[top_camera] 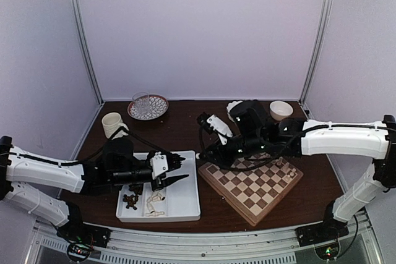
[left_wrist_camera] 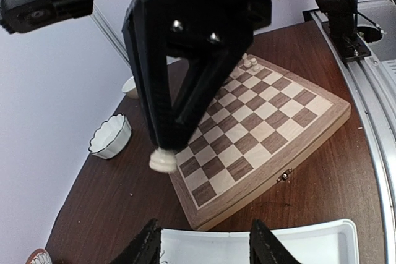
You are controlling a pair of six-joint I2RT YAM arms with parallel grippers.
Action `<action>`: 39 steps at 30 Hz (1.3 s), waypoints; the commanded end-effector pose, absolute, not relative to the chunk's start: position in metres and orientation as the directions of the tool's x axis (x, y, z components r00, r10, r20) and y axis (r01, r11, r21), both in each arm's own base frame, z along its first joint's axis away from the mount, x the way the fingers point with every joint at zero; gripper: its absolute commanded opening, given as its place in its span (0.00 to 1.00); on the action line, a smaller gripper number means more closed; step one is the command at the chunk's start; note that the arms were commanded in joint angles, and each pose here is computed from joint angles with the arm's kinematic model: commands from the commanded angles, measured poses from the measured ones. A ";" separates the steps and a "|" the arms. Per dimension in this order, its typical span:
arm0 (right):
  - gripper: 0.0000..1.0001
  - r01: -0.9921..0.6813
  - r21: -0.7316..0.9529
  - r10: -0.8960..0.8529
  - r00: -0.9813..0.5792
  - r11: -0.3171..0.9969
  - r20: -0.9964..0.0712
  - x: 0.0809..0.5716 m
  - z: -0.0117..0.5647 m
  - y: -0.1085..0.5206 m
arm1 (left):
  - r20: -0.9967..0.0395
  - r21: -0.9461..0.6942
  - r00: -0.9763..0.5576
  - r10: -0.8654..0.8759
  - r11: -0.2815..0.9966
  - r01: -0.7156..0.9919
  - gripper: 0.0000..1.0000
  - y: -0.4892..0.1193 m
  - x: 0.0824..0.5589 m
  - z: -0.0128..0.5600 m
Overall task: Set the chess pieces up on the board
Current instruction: Pass from the left arm to the right, then place the pawn at b2.
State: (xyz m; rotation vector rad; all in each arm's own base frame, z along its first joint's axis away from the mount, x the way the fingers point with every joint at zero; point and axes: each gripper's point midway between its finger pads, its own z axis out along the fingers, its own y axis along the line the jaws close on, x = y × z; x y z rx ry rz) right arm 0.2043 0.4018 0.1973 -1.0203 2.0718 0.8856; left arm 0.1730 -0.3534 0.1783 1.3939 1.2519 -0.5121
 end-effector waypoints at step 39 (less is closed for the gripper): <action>0.00 -0.423 -0.136 -0.441 -0.882 0.896 -0.163 0.233 0.114 0.150 | -0.873 0.436 0.321 0.366 0.293 0.851 0.50 -0.346 0.182 0.195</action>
